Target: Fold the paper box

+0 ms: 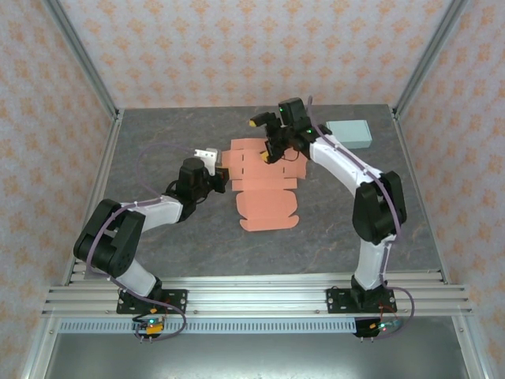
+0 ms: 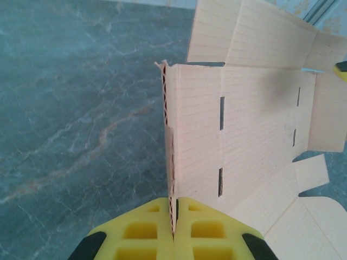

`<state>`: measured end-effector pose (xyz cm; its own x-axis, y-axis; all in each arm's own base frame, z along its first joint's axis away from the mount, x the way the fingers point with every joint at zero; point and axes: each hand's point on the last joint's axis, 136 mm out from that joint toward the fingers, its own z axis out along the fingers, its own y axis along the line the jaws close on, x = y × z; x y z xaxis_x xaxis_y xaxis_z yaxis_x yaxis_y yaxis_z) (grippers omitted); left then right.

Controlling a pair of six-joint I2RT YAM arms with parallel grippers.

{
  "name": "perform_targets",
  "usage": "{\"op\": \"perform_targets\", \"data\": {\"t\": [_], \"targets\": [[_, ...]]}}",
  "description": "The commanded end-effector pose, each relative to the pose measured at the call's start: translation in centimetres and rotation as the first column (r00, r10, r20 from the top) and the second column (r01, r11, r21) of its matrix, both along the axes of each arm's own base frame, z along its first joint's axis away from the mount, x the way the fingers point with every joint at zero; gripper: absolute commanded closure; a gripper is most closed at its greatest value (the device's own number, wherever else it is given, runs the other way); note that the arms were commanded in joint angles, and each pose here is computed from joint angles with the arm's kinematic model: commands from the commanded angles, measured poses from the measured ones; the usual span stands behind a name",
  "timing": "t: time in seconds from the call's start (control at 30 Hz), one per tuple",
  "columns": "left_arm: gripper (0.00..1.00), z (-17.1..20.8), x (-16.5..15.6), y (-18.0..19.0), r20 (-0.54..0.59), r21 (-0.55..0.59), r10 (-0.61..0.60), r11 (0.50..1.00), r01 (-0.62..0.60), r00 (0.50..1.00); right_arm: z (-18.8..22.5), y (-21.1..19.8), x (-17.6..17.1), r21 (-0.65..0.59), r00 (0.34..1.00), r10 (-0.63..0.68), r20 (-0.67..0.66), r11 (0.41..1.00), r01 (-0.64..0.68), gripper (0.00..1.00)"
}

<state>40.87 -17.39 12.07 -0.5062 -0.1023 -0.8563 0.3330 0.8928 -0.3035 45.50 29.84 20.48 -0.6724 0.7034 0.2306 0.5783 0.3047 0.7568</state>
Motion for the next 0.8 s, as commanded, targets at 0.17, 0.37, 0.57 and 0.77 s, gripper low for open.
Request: {"op": "perform_targets", "data": {"t": [0.17,0.37,0.57,0.77], "targets": [[0.97,3.0,0.0,-0.3,0.142,0.071,-0.025,0.997,0.015,0.990,-4.1,-2.2,-0.6,-0.120,0.945,-0.132,-0.298,0.988,0.100,0.12],[0.98,2.6,-0.1,-0.4,0.128,0.078,-0.030,0.997,0.020,0.991,-4.4,-2.6,0.1,-0.132,0.941,-0.177,-0.289,0.981,0.144,0.52],[0.96,1.4,0.4,-0.1,0.080,0.063,0.009,0.998,-0.014,0.997,-4.4,-2.7,-0.2,-0.138,0.947,-0.158,-0.281,0.983,0.123,0.75],[0.83,0.1,1.3,0.6,0.010,0.052,0.089,0.995,-0.089,0.996,-4.1,-3.1,-0.5,-0.134,0.966,-0.150,-0.212,0.983,0.124,0.85]]}}
